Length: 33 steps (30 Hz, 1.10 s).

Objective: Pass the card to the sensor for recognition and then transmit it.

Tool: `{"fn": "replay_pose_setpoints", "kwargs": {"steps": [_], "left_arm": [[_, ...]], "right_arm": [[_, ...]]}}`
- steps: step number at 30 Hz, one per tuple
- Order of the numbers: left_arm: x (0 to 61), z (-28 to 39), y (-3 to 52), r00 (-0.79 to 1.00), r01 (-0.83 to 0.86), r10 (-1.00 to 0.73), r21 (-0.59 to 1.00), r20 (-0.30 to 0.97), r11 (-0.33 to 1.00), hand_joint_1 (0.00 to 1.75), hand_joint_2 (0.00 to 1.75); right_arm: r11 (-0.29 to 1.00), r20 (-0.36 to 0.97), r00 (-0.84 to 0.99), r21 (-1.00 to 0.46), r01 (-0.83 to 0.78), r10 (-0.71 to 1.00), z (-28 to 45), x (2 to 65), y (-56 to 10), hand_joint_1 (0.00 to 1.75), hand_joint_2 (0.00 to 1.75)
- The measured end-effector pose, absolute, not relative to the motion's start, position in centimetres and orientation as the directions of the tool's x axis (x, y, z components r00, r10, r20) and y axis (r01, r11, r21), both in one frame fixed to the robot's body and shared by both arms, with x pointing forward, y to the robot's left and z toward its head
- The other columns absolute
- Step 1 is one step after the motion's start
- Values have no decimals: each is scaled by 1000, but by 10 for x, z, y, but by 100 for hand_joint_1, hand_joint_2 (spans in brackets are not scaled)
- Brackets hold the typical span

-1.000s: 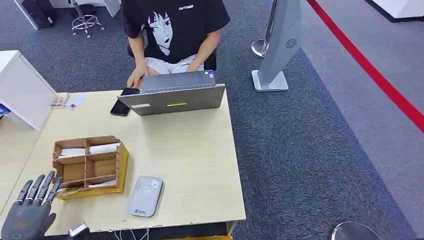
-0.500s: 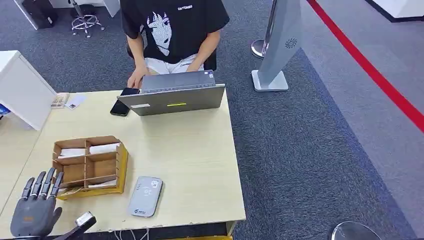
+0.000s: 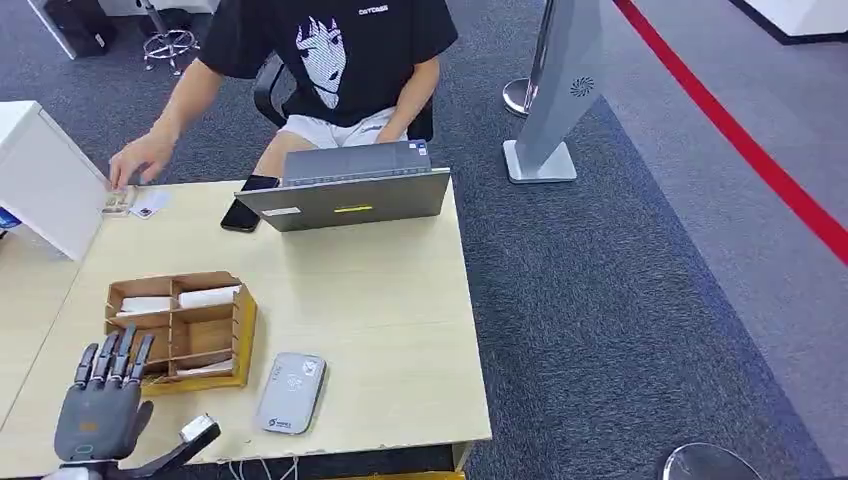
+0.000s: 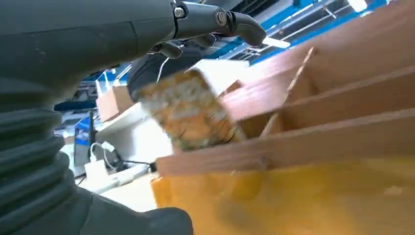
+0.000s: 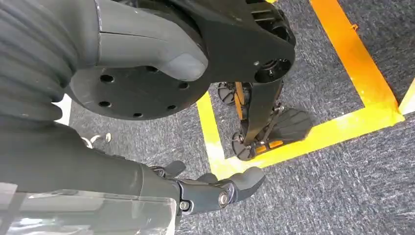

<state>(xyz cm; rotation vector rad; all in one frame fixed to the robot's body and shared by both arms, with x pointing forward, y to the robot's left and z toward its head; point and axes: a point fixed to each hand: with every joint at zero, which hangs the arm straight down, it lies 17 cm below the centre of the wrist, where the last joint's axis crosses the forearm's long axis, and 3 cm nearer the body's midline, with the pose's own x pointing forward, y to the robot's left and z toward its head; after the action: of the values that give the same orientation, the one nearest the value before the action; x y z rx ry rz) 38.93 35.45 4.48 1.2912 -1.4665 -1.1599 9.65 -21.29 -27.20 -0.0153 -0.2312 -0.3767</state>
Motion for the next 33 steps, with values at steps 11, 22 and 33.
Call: {"fn": "replay_pose_setpoints", "kwargs": {"steps": [11, 22, 33], "left_arm": [[389, 71, 324, -166, -276, -986, 959, 16, 62, 0, 175], [387, 80, 321, -165, -291, -986, 955, 16, 64, 0, 175], [382, 69, 351, -112, -254, -994, 966, 18, 46, 0, 175]], "right_arm": [[930, 224, 904, 28, 367, -364, -272, 96, -213, 0, 175], [928, 222, 903, 27, 371, -367, -272, 96, -213, 0, 175], [929, 216, 905, 20, 370, -365, -273, 94, -214, 0, 175]]}}
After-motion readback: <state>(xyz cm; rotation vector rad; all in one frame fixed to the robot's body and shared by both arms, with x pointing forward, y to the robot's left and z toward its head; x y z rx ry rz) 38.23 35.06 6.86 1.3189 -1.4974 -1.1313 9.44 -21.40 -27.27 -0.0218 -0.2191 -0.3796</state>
